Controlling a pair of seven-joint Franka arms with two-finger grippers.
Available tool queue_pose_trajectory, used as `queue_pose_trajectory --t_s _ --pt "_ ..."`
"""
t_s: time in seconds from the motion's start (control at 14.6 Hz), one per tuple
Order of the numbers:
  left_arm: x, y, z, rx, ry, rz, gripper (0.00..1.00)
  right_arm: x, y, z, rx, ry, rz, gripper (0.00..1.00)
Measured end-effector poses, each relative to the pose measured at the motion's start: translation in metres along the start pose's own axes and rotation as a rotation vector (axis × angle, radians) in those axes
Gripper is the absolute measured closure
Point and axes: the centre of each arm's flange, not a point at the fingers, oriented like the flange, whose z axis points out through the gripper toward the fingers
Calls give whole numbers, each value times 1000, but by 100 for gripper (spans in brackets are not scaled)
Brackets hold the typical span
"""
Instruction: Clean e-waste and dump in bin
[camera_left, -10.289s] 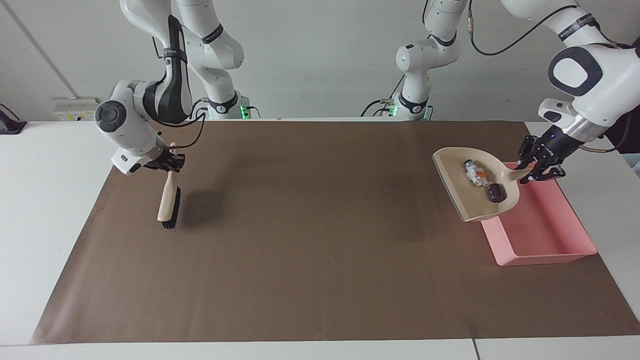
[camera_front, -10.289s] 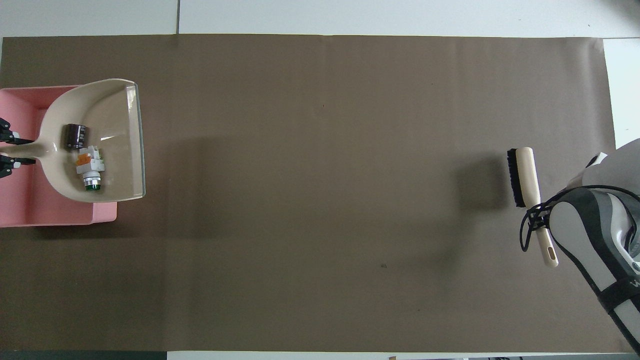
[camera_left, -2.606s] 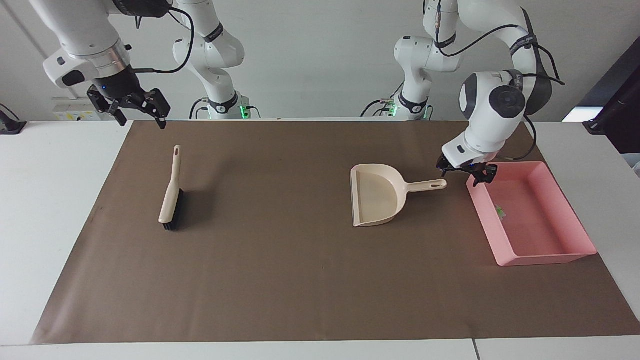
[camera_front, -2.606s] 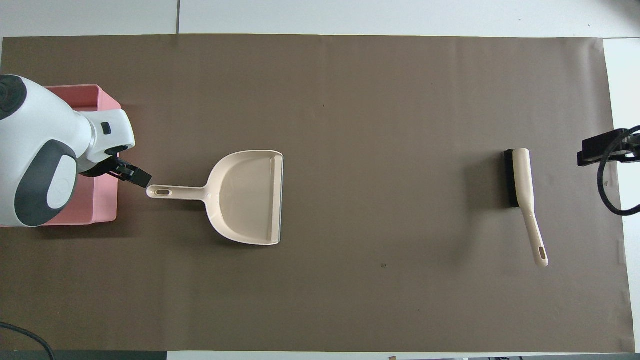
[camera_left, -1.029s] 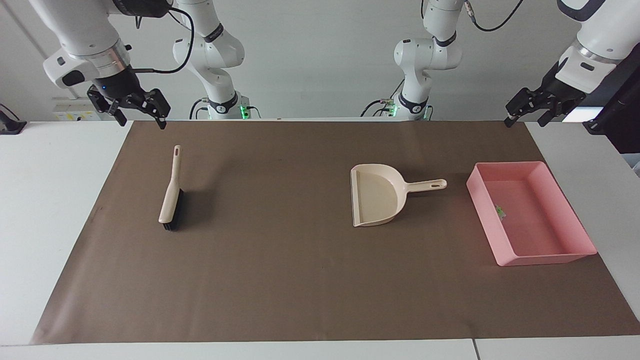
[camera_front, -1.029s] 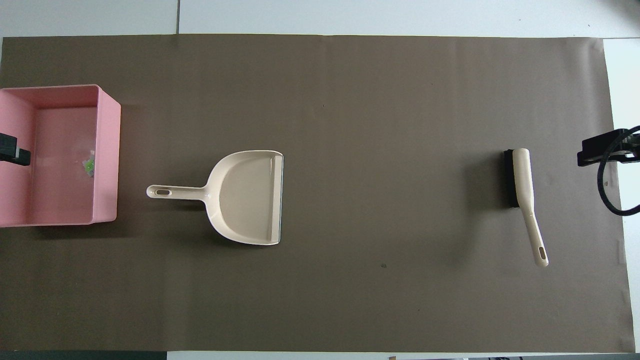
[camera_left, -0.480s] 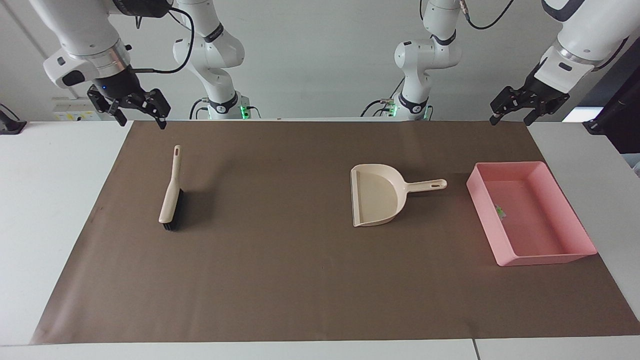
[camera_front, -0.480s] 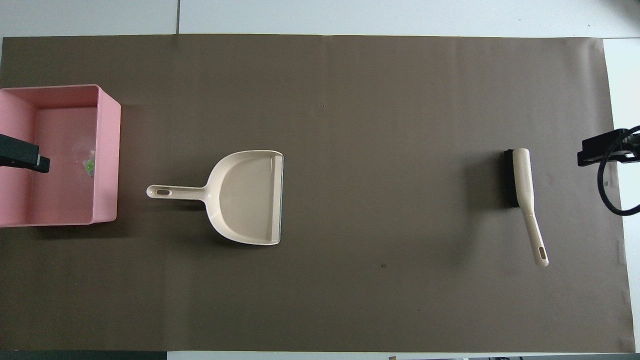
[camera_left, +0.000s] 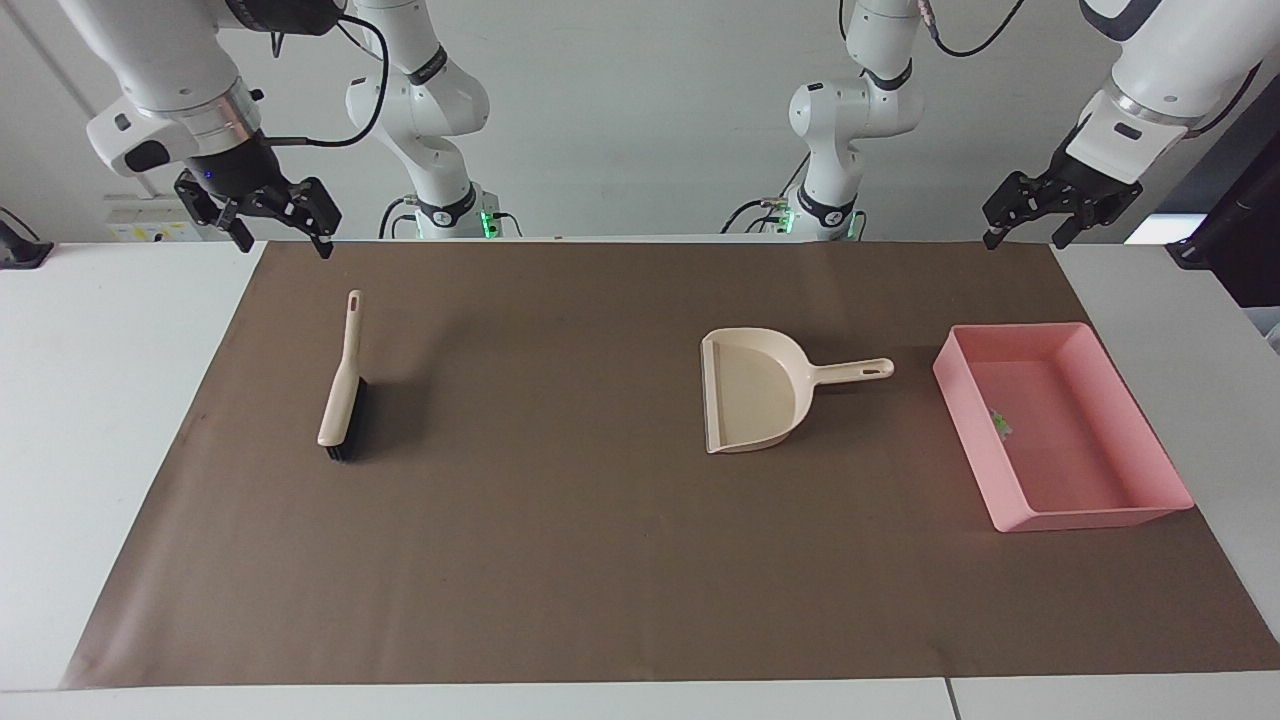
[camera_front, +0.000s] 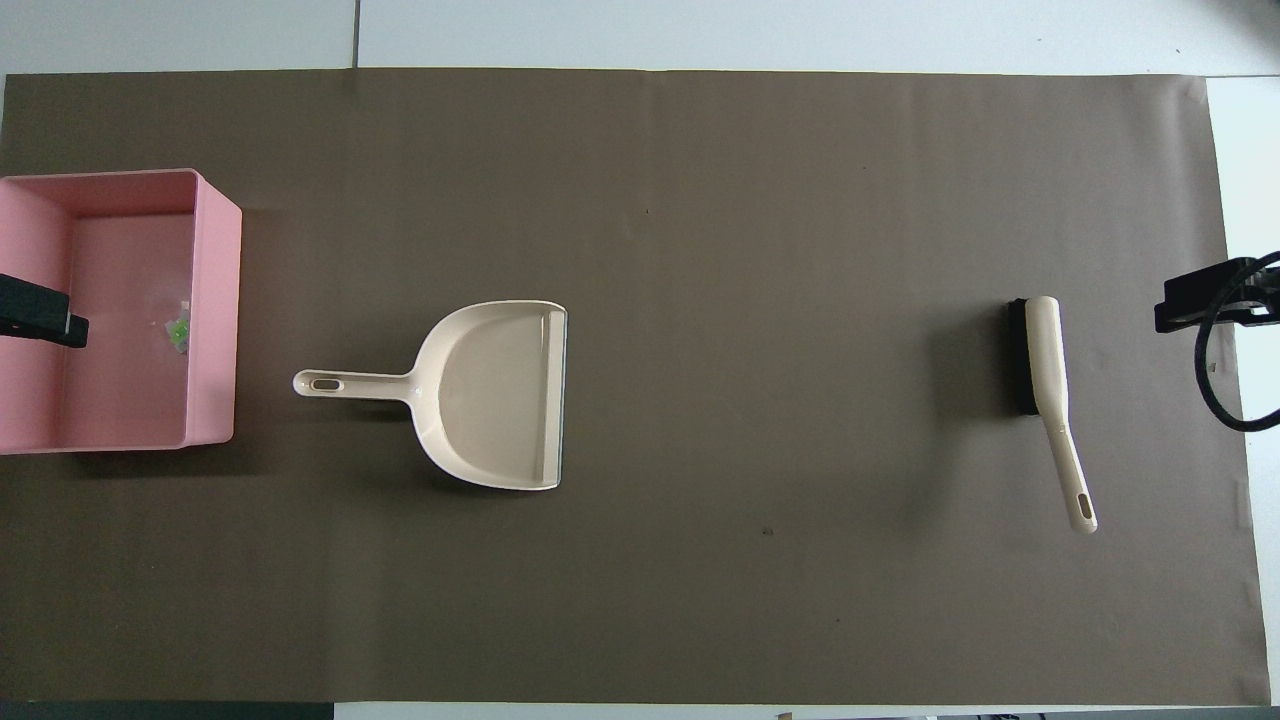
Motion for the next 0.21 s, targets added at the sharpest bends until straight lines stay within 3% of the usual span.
queue_pose_trajectory --t_s 0.21 --pt "0 0 0 1 1 0 4 0 0 0 0 0 0 0"
